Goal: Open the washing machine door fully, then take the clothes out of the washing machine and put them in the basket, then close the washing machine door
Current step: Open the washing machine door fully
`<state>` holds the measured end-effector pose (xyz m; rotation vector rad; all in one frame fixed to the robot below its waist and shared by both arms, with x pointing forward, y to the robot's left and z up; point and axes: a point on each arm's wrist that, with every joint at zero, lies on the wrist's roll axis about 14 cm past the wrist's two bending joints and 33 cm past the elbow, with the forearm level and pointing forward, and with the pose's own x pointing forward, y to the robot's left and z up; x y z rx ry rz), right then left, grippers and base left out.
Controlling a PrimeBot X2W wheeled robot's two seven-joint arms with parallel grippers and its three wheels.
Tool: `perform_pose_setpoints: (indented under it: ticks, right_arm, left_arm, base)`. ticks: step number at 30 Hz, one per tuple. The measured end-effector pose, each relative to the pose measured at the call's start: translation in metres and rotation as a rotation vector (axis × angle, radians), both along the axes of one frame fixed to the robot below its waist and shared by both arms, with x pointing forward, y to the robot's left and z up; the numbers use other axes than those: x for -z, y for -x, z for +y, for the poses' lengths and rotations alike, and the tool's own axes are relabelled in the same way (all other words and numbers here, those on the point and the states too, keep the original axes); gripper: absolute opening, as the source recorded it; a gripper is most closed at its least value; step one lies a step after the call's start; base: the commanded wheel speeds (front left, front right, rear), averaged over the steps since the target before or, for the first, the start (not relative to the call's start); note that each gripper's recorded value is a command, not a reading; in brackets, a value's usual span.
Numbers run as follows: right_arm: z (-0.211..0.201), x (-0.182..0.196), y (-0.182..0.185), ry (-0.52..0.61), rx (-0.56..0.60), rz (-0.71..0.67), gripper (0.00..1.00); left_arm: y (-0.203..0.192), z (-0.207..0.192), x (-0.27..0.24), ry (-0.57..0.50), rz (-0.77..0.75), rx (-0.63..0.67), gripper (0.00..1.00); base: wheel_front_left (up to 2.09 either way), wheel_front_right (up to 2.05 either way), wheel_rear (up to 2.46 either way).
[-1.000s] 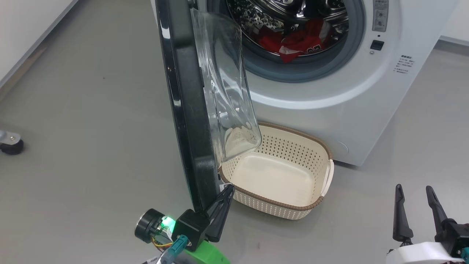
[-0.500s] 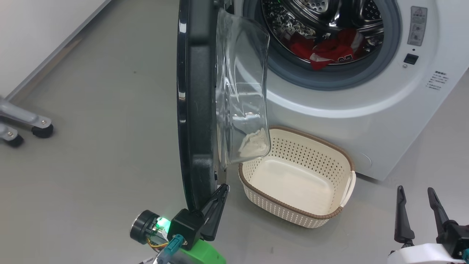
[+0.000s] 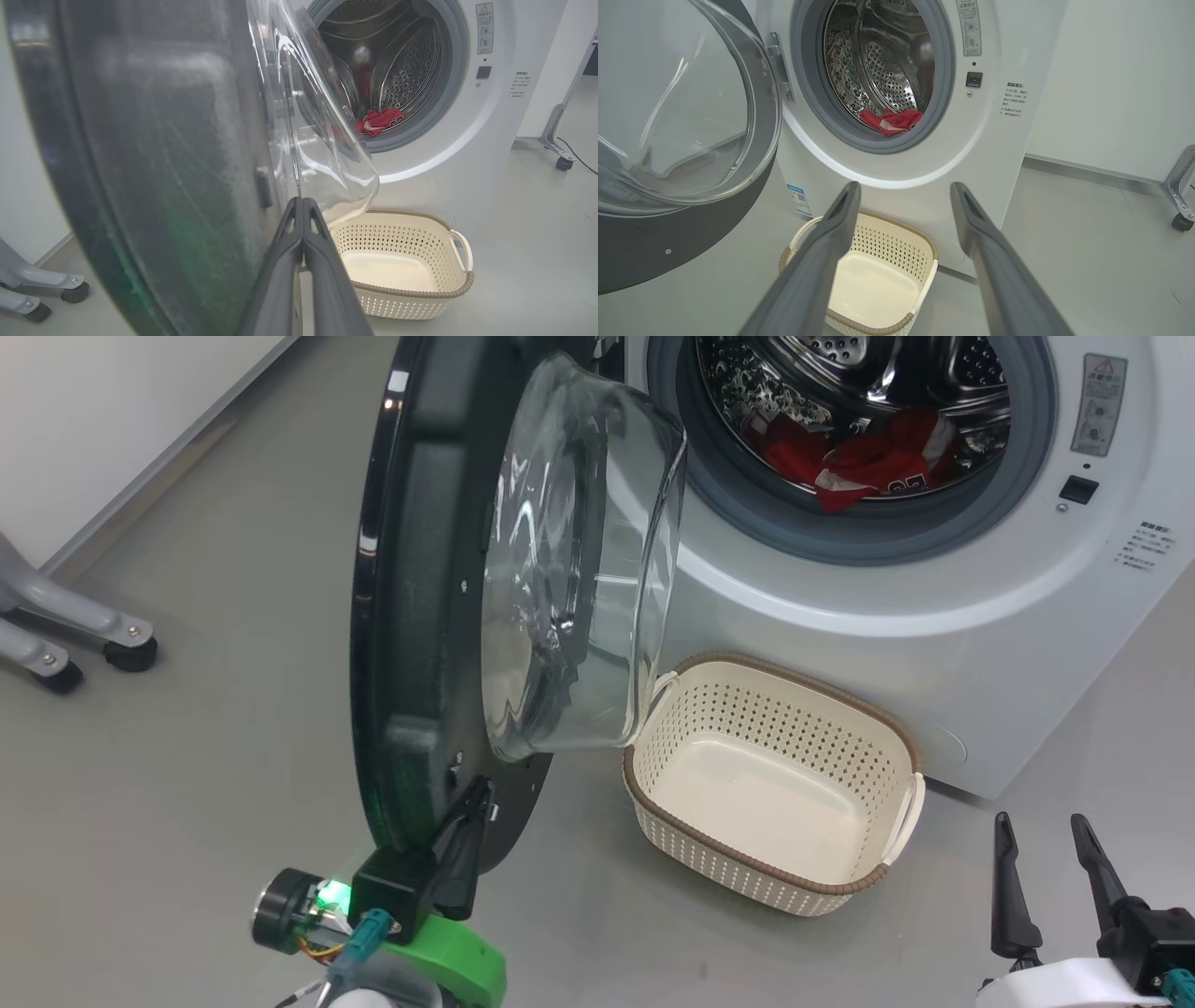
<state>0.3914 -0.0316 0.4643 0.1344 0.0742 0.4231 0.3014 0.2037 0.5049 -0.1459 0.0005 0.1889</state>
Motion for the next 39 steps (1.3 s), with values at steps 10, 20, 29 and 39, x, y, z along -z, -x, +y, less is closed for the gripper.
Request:
perform_pose_setpoints:
  ticks: [10,20,29,39]
  right_arm:
    - [-0.008,0.011,-0.002,0.001,0.022,0.029,1.00]
    - [-0.017,0.021,-0.011,0.008,0.039,0.046,1.00]
    - [-0.024,0.031,-0.023,0.020,0.051,0.056,1.00]
    - [-0.026,0.038,-0.031,0.020,0.053,0.065,1.00]
  left_arm:
    - [0.005,0.054,0.010,-0.010,0.027,-0.154,0.00]
    - [0.002,0.084,0.020,-0.002,0.051,-0.246,0.00]
    - [-0.002,0.126,0.020,-0.010,0.053,-0.370,0.00]
    - [-0.003,0.158,0.020,-0.022,0.056,-0.465,0.00]
  base:
    - [0.00,0.00,0.00]
    - [0.00,0.00,0.00]
    - [0.00,0.00,0.00]
    - [0.00,0.00,0.00]
